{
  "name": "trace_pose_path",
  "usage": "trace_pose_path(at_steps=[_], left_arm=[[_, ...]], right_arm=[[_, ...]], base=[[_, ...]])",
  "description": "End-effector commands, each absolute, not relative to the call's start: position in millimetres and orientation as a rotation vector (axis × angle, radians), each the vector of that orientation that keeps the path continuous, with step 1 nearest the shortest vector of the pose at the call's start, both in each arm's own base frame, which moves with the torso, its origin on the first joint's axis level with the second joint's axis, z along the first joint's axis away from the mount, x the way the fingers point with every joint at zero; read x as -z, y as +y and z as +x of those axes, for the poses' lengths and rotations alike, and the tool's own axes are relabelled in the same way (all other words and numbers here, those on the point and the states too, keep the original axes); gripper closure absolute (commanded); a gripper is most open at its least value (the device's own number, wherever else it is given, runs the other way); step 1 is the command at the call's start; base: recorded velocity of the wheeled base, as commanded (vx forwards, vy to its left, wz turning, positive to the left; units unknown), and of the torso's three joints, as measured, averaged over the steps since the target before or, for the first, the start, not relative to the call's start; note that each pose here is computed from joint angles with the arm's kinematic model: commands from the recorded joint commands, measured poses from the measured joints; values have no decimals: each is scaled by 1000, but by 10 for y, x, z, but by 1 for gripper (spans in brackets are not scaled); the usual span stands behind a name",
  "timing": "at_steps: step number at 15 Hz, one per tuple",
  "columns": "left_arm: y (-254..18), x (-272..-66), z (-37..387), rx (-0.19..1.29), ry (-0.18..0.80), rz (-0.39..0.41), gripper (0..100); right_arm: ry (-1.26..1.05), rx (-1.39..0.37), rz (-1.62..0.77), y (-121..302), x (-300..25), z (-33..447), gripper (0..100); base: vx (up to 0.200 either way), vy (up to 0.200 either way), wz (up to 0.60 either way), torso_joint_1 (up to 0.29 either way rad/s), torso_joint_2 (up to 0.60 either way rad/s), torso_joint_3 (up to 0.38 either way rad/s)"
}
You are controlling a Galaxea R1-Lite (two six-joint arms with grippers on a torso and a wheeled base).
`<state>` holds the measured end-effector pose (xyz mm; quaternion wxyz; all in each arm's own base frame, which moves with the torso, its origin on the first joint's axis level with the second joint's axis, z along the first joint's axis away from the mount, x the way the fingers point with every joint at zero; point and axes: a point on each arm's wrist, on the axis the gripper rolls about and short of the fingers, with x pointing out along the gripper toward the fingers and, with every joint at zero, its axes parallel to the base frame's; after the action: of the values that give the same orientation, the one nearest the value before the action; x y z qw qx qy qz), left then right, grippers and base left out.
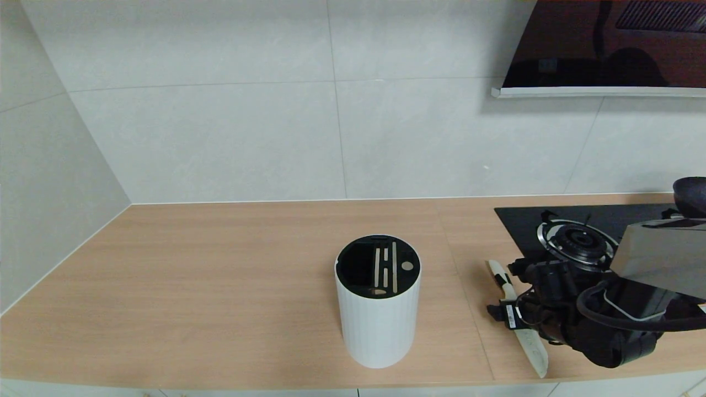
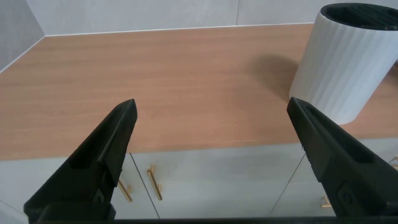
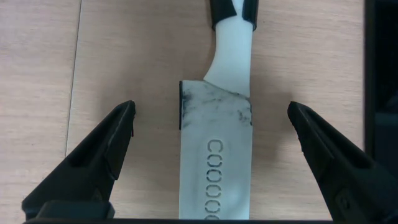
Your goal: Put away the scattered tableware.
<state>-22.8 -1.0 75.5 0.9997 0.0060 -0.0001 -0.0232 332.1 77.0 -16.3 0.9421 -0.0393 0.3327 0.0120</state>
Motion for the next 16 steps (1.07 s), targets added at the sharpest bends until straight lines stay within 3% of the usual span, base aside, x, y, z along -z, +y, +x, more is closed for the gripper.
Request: trace_pose_path(at_steps=[1, 2, 11, 16], left_arm=[[-10, -755, -227, 46, 1, 12, 0], [-10, -755, -227, 46, 1, 12, 0], [-9, -755, -227, 43, 1, 12, 0], [-9, -755, -227, 43, 1, 12, 0]], right_arm=[[678, -25, -80, 773, 167, 3325, 0], [680, -23, -80, 768, 172, 3326, 100], [680, -2, -83, 732, 189, 3348, 100], [583, -7, -61, 720, -227, 3274, 100]], base=[[0, 0, 0, 0, 0, 0], [0, 0, 0, 0, 0, 0], [0, 0, 0, 0, 0, 0], [0, 0, 0, 0, 0, 0]])
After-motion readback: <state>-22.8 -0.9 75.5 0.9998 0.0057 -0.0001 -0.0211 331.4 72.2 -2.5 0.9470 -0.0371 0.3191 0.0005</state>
